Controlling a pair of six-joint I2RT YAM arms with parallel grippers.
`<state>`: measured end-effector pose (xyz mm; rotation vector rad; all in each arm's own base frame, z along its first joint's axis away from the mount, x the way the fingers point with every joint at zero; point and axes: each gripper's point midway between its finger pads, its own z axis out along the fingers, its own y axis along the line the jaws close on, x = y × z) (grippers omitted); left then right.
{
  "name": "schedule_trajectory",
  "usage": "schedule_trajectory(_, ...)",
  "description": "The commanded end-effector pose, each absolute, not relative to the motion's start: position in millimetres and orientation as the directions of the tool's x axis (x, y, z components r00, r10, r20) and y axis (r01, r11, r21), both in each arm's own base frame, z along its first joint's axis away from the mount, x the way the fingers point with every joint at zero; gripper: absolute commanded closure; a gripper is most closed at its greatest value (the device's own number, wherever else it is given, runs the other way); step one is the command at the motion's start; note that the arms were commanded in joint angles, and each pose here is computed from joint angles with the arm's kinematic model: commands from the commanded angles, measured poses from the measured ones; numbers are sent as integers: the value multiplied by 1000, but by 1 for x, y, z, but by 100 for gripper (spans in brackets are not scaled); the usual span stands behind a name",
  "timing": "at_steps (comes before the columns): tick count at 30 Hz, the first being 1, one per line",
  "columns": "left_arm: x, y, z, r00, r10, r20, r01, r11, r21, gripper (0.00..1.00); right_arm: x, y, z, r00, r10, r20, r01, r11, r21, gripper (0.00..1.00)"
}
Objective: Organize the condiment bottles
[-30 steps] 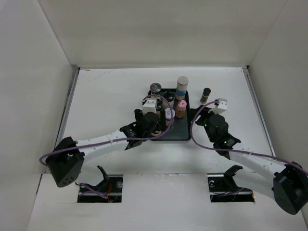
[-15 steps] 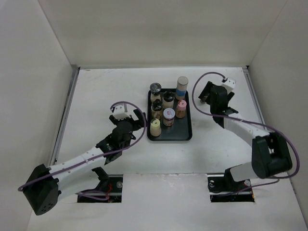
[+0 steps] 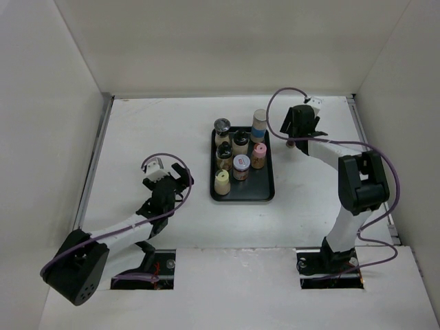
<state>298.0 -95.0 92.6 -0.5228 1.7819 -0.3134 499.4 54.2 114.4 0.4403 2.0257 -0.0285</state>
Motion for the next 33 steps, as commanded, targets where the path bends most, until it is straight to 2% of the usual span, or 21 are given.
schedule_trajectory(1,308,-108,109,-148,-571,-807,-119,821,-559,5,509,53,117,-424,284,-860,316,936,154,28)
schedule_trajectory(3,308,-110,104,-163,-568,-807,-119,823,-555,5,508,51,110,-435,283,-855,327,934,143,39)
schedule_trajectory(5,309,-111,105,-163,-571,-805,-114,821,-560,5,505,49,109,-439,284,-852,334,932,138,58)
schedule_trajectory(7,308,-110,107,-153,-574,-805,-117,819,-562,3,495,45,121,-409,290,-865,352,925,143,65)
schedule_trajectory(13,310,-111,107,-159,-574,-803,-118,819,-562,0,423,74,167,-336,264,-904,274,946,174,67)
schedule_trajectory(18,311,-109,107,-155,-575,-803,-126,818,-562,0,352,132,157,-403,243,-882,109,970,217,66)
schedule_trajectory(21,311,-108,109,-150,-577,-803,-126,816,-564,0,326,167,156,-431,222,-875,12,971,240,65)
schedule_trajectory(29,312,-113,107,-168,-576,-800,-118,817,-564,0,310,211,127,-498,149,-854,-68,975,210,65)
schedule_trajectory(33,313,-114,103,-181,-572,-800,-120,820,-559,0,313,213,120,-489,105,-866,-61,986,154,64)
